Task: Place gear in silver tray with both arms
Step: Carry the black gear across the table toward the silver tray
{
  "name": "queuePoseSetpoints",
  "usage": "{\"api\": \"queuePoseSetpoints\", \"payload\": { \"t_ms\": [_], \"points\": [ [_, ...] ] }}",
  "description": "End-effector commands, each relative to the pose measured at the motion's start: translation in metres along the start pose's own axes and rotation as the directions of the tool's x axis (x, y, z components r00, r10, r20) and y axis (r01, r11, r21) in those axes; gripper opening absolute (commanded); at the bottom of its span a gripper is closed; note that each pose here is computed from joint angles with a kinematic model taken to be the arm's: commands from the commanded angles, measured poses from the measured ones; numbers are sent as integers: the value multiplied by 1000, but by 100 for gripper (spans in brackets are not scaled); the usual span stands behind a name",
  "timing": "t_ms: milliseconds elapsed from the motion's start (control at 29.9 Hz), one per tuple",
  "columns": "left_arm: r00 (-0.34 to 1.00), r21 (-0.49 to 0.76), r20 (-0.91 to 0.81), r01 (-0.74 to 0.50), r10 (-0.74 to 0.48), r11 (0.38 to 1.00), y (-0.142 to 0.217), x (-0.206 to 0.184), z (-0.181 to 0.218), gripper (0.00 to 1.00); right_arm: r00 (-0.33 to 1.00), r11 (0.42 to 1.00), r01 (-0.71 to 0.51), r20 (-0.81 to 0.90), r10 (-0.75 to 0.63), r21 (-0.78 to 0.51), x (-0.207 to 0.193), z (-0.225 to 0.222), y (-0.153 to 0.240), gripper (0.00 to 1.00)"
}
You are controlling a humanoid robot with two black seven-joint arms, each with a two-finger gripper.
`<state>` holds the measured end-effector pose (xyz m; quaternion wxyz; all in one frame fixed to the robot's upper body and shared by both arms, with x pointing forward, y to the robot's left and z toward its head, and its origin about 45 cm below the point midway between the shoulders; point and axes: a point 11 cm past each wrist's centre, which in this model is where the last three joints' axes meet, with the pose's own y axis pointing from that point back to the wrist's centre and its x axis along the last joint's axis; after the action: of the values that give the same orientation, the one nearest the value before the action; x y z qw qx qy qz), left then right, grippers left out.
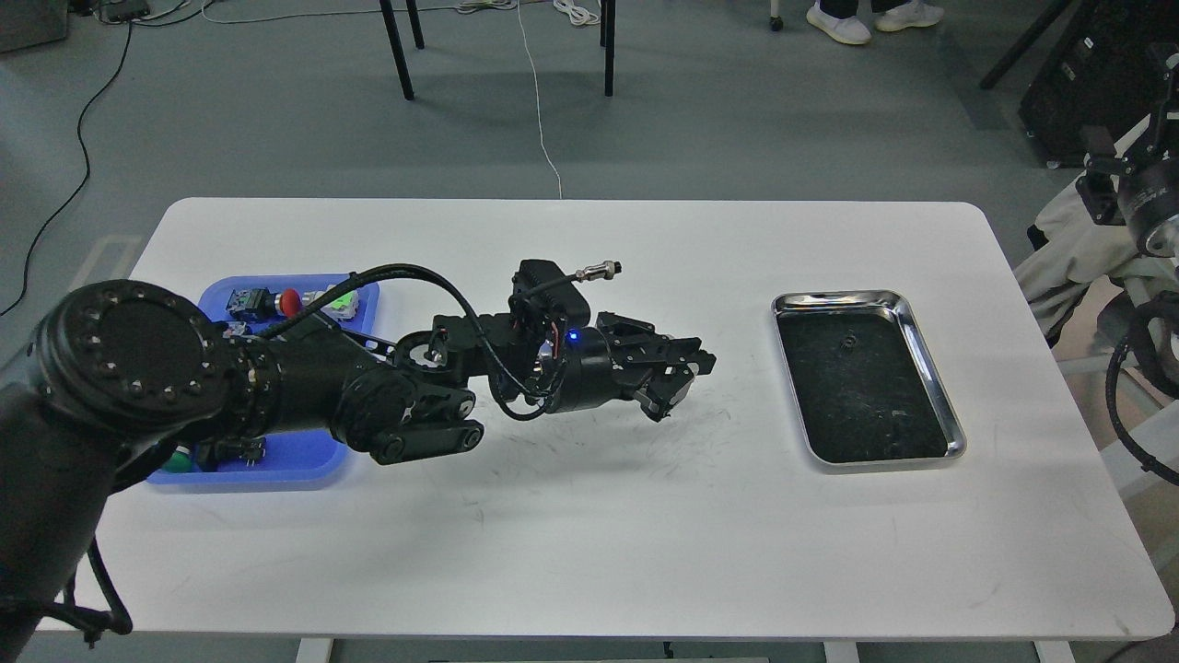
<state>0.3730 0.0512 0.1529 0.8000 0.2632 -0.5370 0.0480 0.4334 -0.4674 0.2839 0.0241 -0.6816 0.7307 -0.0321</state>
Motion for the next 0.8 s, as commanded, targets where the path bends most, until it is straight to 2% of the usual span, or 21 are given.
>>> {"api": "queuePoseSetpoints", "payload": {
  "t_ms": [0,201,769],
  "points": [
    [999,63,-39,12,-9,998,6,-20,-18,9,1000,1000,-5,-12,5,0,5,-4,1,96],
    [997,55,-77,-6,10,998,4,-22,-12,9,1000,1000,3,-28,-3,-8,4,-3,0,96],
    [998,-58,22,58,-57,997,1,-38,14,11,999,1000,22,-46,-22,-2,-1,-9,-4,96]
  ]
}}
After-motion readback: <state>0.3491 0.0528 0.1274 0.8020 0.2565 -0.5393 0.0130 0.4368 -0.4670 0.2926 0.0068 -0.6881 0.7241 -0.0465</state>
